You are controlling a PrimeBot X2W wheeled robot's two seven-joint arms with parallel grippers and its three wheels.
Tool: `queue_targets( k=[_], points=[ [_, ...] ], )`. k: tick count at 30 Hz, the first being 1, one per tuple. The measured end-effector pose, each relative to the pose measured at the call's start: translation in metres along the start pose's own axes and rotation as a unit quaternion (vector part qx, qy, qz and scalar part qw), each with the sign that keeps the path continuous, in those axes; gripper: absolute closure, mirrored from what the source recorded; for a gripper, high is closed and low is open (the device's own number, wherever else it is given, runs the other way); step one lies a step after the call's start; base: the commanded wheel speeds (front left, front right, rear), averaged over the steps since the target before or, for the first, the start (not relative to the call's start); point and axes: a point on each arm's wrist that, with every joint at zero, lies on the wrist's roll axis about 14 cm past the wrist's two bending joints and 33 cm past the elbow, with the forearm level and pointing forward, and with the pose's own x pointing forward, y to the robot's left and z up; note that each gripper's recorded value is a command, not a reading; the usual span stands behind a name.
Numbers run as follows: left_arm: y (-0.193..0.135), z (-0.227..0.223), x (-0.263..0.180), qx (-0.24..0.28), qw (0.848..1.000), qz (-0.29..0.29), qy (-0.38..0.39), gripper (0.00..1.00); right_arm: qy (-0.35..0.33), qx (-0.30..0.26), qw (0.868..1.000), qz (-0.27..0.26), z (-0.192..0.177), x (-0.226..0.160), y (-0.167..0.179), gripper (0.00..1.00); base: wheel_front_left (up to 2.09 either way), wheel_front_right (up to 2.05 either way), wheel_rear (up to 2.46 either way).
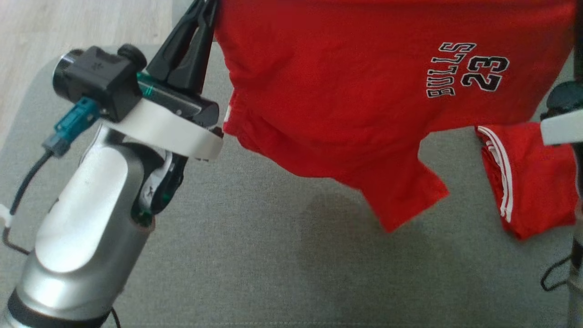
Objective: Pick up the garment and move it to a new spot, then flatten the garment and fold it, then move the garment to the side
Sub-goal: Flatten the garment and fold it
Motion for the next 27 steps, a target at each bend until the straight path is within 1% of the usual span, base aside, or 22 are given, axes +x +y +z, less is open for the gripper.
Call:
queue_targets(
  k=[5, 9, 13, 15, 17, 18, 20, 21, 23, 27],
  points=[
    [0.006, -0.007, 0.021, 0.005, 1.000, -0.008, 0.003, 1.00, 0.022, 0.017, 1.000, -0.003, -0.019, 0.024, -0.007, 1.00, 0.00, 0.00, 0.00],
    [0.017, -0.022, 0.052, 0.004, 1.000, -0.012, 0.012, 1.00, 0.015, 0.034, 0.999, 0.006, -0.023, 0.064, -0.008, 1.00, 0.00, 0.00, 0.00],
    [0.039, -0.031, 0.090, 0.010, 1.000, 0.006, 0.003, 1.00, -0.014, 0.044, 0.999, 0.017, -0.016, 0.113, -0.006, 1.00, 0.00, 0.00, 0.00],
    [0.050, -0.035, 0.105, 0.011, 1.000, 0.019, 0.001, 1.00, -0.020, 0.045, 0.999, 0.024, -0.018, 0.132, -0.002, 1.00, 0.00, 0.00, 0.00],
    [0.060, -0.045, 0.116, 0.019, 0.999, 0.031, 0.013, 1.00, -0.020, 0.048, 0.998, 0.029, -0.024, 0.148, 0.003, 1.00, 0.00, 0.00, 0.00],
    [0.060, -0.045, 0.116, 0.019, 0.999, 0.031, 0.013, 1.00, -0.020, 0.048, 0.998, 0.029, -0.024, 0.148, 0.003, 1.00, 0.00, 0.00, 0.00],
    [0.068, -0.056, 0.122, 0.027, 0.998, 0.040, 0.030, 1.00, -0.022, 0.055, 0.998, 0.031, -0.029, 0.160, 0.008, 1.00, 0.00, 0.00, 0.00],
    [0.073, -0.074, 0.125, 0.027, 0.997, 0.048, 0.056, 1.00, -0.001, 0.057, 0.998, 0.032, -0.045, 0.168, 0.011, 1.00, 0.00, 0.00, 0.00],
    [0.076, -0.098, 0.123, 0.025, 0.994, 0.056, 0.090, 1.00, 0.035, 0.058, 0.997, 0.032, -0.072, 0.172, 0.015, 1.00, 0.00, 0.00, 0.00],
    [0.074, -0.171, 0.097, -0.006, 0.979, 0.069, 0.194, 1.00, 0.137, 0.067, 0.988, 0.031, -0.151, 0.158, 0.024, 1.00, 0.00, 0.00, 0.00]
  ],
)
